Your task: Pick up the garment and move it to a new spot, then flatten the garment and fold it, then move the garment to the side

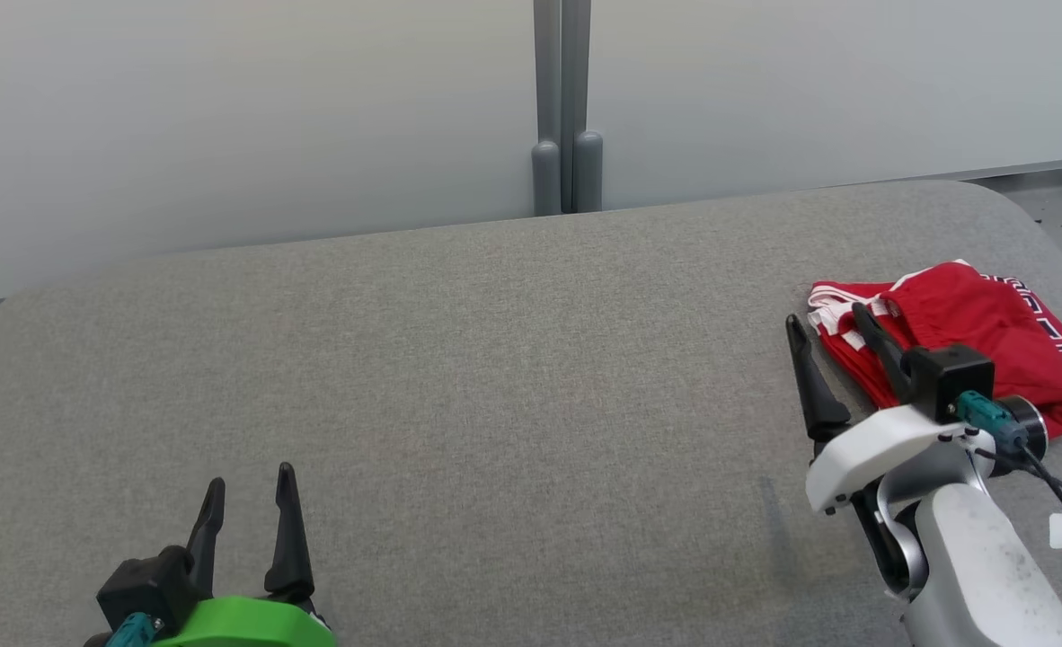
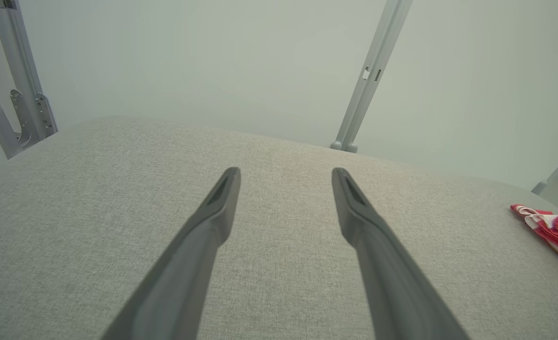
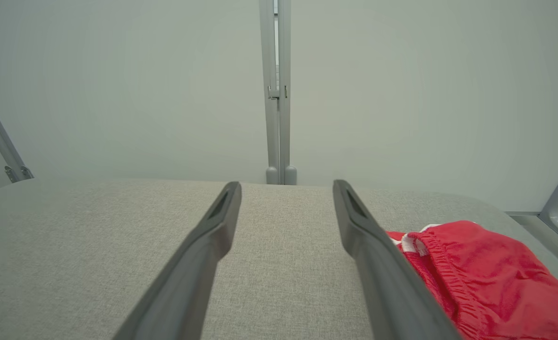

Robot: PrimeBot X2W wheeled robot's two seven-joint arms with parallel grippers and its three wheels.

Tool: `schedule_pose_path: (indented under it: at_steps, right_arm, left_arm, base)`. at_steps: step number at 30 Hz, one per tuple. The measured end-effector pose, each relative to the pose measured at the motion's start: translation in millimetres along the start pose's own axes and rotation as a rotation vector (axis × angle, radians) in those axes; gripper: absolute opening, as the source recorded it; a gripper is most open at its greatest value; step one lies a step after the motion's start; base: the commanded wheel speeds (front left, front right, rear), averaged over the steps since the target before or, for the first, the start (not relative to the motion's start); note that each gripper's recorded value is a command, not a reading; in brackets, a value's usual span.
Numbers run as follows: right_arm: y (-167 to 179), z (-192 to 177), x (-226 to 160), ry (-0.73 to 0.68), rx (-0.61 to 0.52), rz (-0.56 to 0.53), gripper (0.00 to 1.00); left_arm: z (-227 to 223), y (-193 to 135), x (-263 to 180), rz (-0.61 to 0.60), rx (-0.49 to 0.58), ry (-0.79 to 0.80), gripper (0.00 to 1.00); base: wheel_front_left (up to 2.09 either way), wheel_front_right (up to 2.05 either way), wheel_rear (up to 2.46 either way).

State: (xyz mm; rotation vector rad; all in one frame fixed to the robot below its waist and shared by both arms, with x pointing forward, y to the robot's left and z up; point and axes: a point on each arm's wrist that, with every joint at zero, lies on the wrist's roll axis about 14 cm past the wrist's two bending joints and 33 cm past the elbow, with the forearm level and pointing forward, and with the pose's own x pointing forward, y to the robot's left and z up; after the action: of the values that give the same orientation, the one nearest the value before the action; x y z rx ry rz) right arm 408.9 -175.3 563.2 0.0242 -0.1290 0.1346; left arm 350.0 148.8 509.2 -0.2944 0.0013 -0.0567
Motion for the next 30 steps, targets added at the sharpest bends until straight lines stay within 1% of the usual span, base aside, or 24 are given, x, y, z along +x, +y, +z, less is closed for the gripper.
schedule_pose_path:
  at_steps: [6,10,12,16,20,30]
  right_arm:
    - [21,-3,-19,0.013,-0.011,0.017,1.00]
    - [28,-4,-29,0.018,-0.006,0.023,1.00]
    - [29,-5,-34,0.020,-0.003,0.023,1.00]
    - [31,-7,-42,0.023,0.047,0.023,1.00]
    - [32,-8,-46,0.022,0.069,0.020,1.00]
    - [28,-7,-47,0.015,0.078,0.010,1.00]
  left_arm:
    - [0,9,-6,0.036,0.008,-0.004,1.00]
    - [0,12,-9,0.050,-0.001,-0.006,1.00]
    - [0,13,-10,0.052,0.001,-0.007,1.00]
    - [-4,13,-14,0.053,-0.004,0.003,1.00]
    - [-6,11,-14,0.048,-0.005,0.008,1.00]
    - [-8,9,-14,0.041,-0.008,0.018,1.00]
  base:
    - [0.00,0.00,0.00]
    - [0.00,0.00,0.00]
    - [0.00,0.00,0.00]
    - [0.00,0.00,0.00]
    - [0.00,0.00,0.00]
    - [0.00,0.00,0.00]
